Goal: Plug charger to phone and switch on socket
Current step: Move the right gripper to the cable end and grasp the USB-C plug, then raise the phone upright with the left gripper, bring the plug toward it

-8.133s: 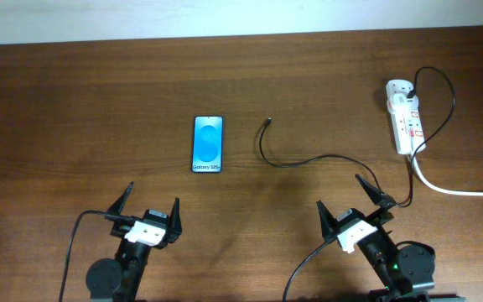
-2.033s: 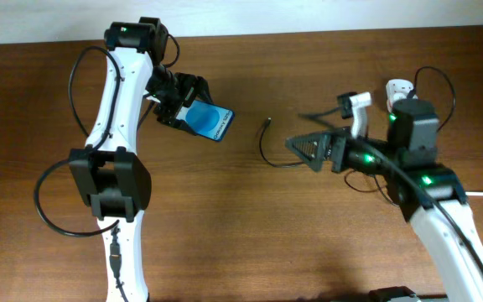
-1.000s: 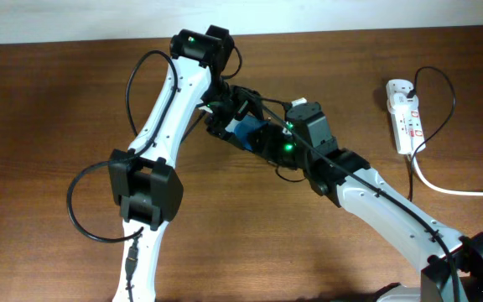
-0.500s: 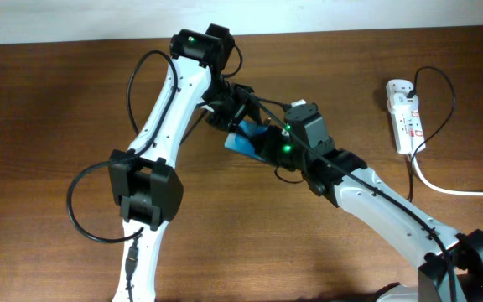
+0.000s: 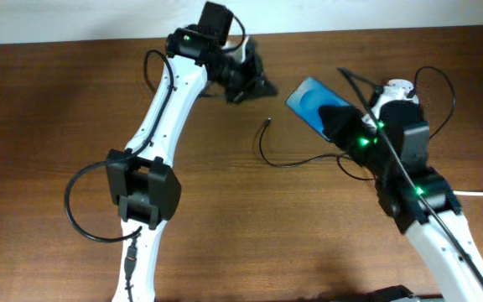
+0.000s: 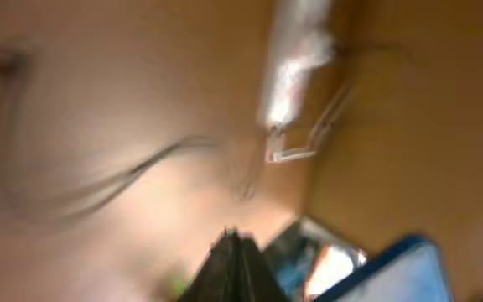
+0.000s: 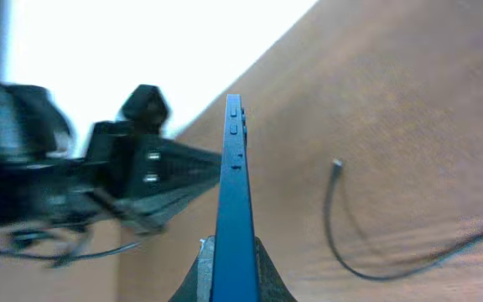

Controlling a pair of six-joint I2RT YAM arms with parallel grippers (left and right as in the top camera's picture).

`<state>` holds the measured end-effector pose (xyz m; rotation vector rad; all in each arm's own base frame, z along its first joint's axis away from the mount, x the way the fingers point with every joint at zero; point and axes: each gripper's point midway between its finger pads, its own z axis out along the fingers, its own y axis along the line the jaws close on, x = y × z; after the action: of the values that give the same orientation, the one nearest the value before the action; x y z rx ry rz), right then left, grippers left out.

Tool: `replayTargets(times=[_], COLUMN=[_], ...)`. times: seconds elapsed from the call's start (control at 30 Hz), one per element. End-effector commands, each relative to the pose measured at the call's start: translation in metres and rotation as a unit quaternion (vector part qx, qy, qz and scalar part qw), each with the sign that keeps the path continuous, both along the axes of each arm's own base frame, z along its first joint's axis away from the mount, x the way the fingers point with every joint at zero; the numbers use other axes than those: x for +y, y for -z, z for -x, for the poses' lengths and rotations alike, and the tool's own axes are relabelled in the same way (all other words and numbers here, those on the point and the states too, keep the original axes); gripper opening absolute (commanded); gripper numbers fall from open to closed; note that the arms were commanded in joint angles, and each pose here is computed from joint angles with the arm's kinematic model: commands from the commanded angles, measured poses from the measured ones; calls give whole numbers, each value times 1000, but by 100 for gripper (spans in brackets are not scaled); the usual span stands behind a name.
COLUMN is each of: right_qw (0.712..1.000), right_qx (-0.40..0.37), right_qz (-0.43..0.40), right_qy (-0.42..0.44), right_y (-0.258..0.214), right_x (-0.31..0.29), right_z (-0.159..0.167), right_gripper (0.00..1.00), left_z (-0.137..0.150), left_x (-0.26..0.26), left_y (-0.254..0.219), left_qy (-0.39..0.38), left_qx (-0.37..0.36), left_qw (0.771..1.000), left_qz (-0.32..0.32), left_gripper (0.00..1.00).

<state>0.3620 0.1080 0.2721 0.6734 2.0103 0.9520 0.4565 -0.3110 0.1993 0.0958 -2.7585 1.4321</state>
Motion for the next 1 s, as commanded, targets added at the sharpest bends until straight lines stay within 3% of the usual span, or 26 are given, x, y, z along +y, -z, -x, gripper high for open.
replayTargets(times=[0.0, 0.07, 0.13, 0.17, 0.2, 0.4, 0.43, 0.5, 0.67, 0.8, 0.97], right_qw=[992, 985, 980, 974, 967, 960, 960, 960, 960, 961, 963], right_qx=[-10, -52, -93, -85, -58, -23, -22, -9, 5, 10, 11], right_qz=[-84, -122, -137, -173, -211, -263, -264, -268, -270, -269, -265], right_qy=[89, 110, 109, 118, 128, 96, 88, 81, 74, 57, 48], right_y=[-25, -47, -66, -64, -51, -17, -13, -5, 5, 6, 6], right_x=[-18, -21, -20, -18, -13, 36, 44, 58, 73, 90, 109], right_z=[-10, -23, -32, -40, -51, -82, -84, -83, -82, -75, -66], right_gripper=[4, 4, 4, 4, 4, 4, 4, 4, 4, 4, 4], left_z=[15, 19, 22, 23, 23, 4, 1, -5, -20, -21, -32], left_x=[-15, -13, -12, -12, -12, -16, -18, -22, -24, -28, -33], left_y=[-76, -96, -105, -107, -107, -94, -90, -82, -68, -83, -101], left_qy=[100, 107, 125, 125, 125, 89, 80, 60, 18, 28, 6], left_qx=[-33, 18, 13, 27, 24, -17, -22, -30, -48, -50, -41], left_qw=[975, 964, 956, 955, 955, 970, 973, 979, 988, 983, 978], left_qz=[197, 244, 265, 268, 269, 227, 216, 191, 147, 176, 203], left_gripper=[9, 17, 24, 48, 57, 52, 45, 40, 39, 40, 22])
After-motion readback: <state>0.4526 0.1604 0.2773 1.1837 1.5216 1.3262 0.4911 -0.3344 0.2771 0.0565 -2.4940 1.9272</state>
